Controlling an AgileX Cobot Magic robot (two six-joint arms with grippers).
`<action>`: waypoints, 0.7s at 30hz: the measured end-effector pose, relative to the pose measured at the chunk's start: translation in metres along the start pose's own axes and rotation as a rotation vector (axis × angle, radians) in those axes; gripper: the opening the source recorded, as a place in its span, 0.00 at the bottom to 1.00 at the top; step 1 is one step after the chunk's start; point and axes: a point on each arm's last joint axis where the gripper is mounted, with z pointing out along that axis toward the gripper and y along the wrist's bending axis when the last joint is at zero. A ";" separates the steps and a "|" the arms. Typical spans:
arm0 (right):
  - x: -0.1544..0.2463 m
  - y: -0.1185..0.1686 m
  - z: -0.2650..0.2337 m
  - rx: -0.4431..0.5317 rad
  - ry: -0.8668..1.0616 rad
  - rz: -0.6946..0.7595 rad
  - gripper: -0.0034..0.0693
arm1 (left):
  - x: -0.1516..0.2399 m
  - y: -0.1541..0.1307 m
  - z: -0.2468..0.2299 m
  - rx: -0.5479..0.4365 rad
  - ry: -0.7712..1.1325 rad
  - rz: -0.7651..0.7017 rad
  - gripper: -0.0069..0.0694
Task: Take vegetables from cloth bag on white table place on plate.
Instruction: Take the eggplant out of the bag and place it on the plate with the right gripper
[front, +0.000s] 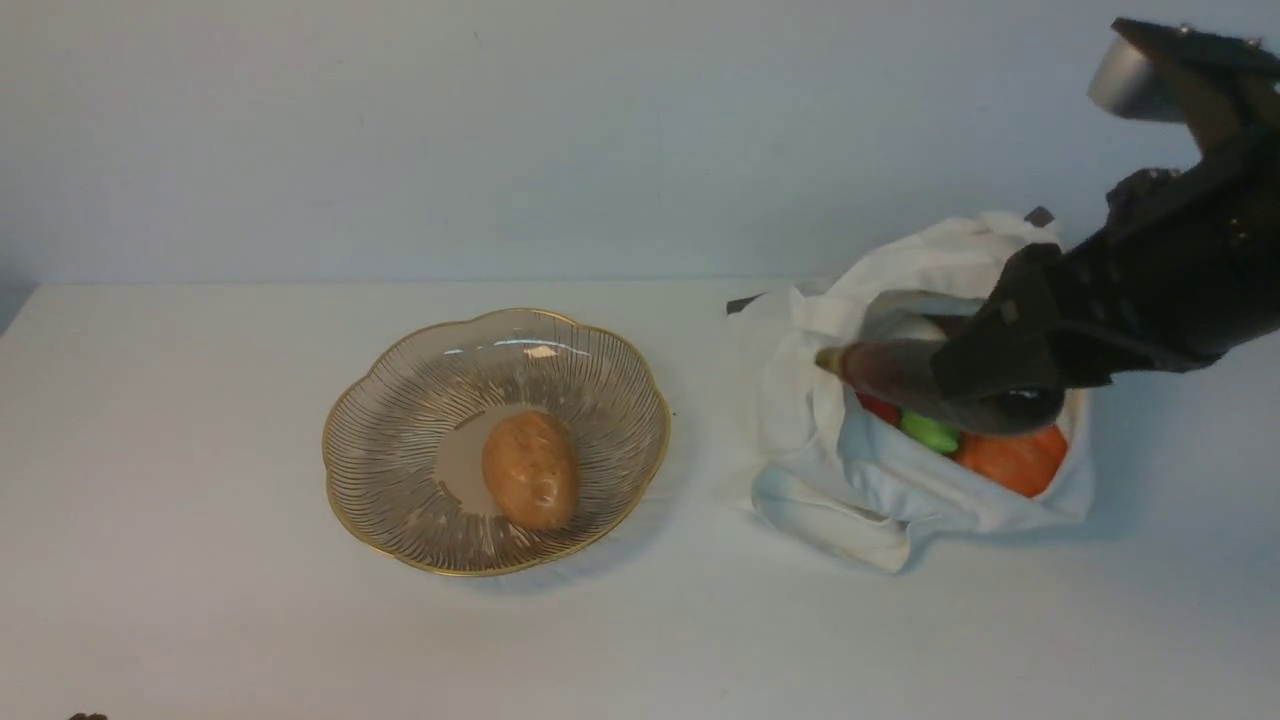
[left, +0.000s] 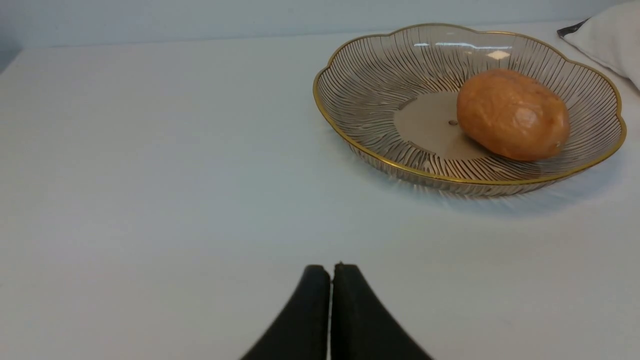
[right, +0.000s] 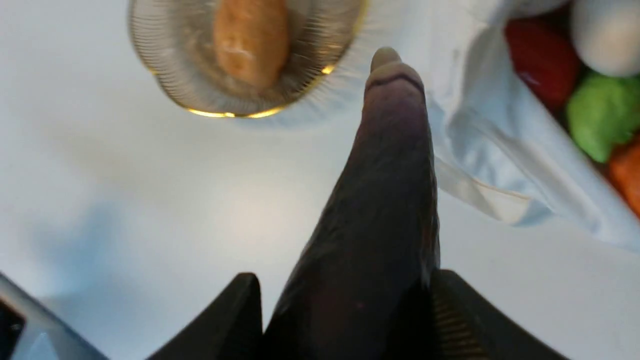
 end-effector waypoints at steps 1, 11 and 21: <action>-0.001 0.003 -0.001 -0.030 -0.016 -0.010 0.58 | 0.000 0.000 0.000 0.000 0.000 0.000 0.08; -0.022 0.037 0.075 -0.173 -0.076 -0.070 0.58 | 0.000 0.000 0.000 0.000 0.000 0.000 0.08; -0.067 0.042 0.179 -0.054 -0.152 -0.177 0.58 | 0.000 0.000 0.000 0.000 0.000 0.000 0.08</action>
